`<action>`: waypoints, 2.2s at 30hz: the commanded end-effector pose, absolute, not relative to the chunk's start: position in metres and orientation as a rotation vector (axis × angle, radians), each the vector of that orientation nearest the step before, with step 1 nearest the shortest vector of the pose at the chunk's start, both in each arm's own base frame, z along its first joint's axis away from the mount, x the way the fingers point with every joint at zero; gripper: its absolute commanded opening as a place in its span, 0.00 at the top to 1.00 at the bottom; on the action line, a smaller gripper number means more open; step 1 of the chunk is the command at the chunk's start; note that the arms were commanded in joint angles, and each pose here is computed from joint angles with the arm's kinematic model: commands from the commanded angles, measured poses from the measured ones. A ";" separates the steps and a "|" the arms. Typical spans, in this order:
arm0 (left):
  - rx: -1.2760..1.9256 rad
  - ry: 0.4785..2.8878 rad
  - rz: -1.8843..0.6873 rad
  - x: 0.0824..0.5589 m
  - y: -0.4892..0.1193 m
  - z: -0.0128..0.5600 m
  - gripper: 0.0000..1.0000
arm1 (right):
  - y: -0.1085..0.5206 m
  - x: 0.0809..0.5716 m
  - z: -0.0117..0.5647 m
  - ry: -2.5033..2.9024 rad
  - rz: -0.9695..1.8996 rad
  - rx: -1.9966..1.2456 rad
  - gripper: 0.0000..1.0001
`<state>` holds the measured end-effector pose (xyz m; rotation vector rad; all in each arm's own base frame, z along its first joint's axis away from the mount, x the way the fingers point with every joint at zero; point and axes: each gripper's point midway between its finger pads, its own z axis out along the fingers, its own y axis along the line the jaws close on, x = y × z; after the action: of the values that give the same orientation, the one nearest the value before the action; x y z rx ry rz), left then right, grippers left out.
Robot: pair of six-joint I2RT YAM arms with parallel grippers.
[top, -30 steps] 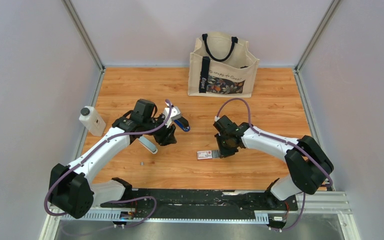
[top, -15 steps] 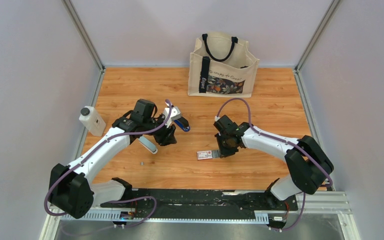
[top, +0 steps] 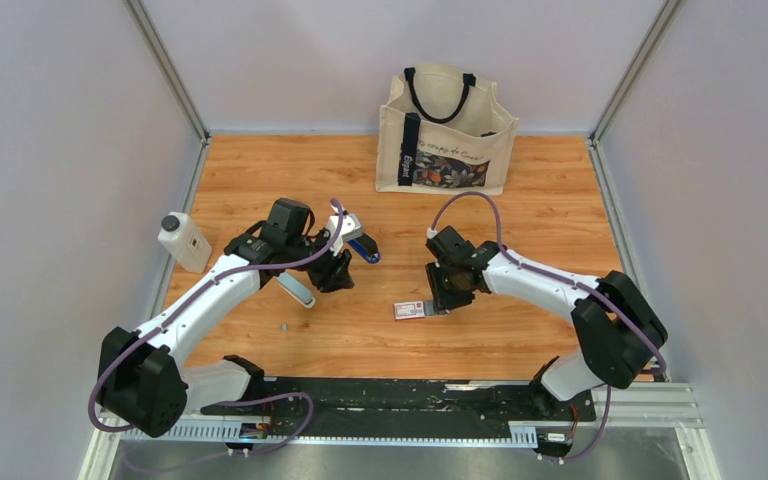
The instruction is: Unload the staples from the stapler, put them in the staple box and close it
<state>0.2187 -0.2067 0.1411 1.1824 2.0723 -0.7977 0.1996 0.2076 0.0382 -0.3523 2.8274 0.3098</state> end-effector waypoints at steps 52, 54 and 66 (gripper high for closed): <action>1.239 2.026 -0.836 0.214 -0.210 0.147 0.49 | 0.229 0.208 0.053 2.726 0.478 -0.379 0.97; 1.243 2.024 -0.834 0.214 -0.210 0.146 0.49 | 0.226 0.210 0.063 2.701 0.469 -0.377 0.97; 1.395 2.026 -0.746 0.211 -0.222 0.122 0.49 | 0.183 0.228 0.068 2.641 0.480 -0.160 0.88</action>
<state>0.2082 -0.2115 0.1235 1.2761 2.1036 -0.8112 0.2311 0.1906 0.0820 -0.1967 2.6316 0.4491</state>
